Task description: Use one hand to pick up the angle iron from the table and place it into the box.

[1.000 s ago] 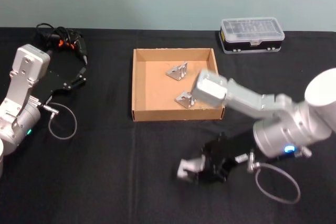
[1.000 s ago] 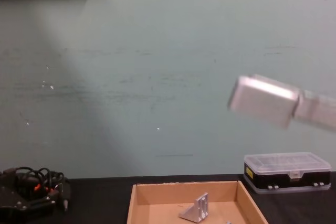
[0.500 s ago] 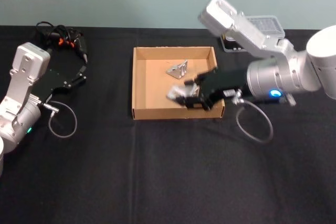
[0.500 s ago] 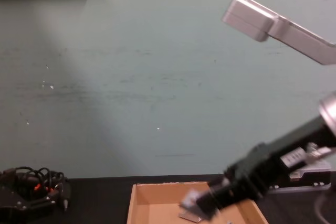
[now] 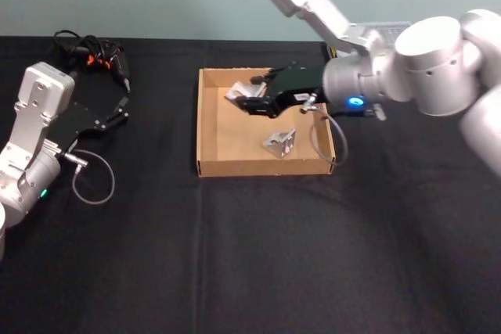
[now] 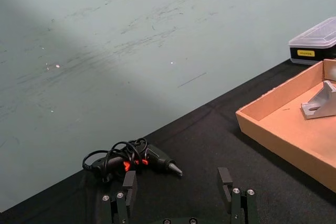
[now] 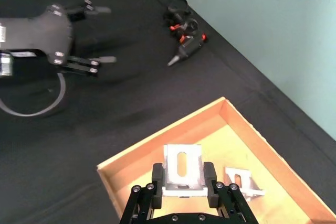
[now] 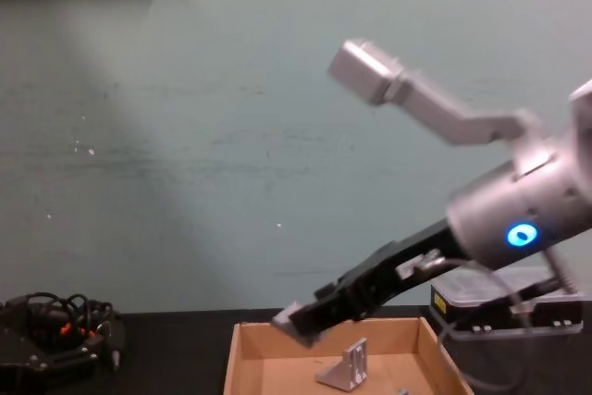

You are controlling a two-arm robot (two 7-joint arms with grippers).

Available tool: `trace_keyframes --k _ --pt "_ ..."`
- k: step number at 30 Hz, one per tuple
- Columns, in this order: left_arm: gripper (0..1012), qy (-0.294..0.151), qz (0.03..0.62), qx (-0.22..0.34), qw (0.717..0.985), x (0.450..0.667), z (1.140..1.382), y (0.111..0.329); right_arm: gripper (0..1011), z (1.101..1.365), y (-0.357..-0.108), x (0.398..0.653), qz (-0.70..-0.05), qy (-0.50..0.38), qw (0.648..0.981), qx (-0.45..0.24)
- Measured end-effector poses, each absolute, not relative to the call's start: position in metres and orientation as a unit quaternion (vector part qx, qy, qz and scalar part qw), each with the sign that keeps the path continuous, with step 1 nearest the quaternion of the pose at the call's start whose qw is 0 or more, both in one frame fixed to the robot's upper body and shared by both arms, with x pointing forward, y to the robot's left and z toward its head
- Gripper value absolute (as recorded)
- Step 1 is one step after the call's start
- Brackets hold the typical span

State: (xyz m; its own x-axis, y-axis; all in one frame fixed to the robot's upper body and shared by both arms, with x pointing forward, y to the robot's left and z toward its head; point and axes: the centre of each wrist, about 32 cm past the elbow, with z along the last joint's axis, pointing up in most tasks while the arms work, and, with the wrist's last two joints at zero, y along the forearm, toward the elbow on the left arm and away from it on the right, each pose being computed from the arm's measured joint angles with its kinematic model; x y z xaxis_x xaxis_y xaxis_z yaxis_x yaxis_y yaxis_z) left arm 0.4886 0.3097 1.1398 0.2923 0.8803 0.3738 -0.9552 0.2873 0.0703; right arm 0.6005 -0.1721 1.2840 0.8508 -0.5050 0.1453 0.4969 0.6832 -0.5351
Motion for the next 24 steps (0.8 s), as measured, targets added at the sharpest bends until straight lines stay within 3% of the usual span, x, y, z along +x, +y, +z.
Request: trace_keyframes --k 10,24 --pt "1000 -0.132 0.58 0.142 0.791 0.489 1.14 0.31 474 1.252 -0.154 0.63 -0.272 0.032 0.91 -0.311" --pt "1000 -0.132 0.58 0.142 0.791 0.489 1.14 0.31 473 1.232 -0.146 0.641 -0.265 0.05 0.905 -0.329"
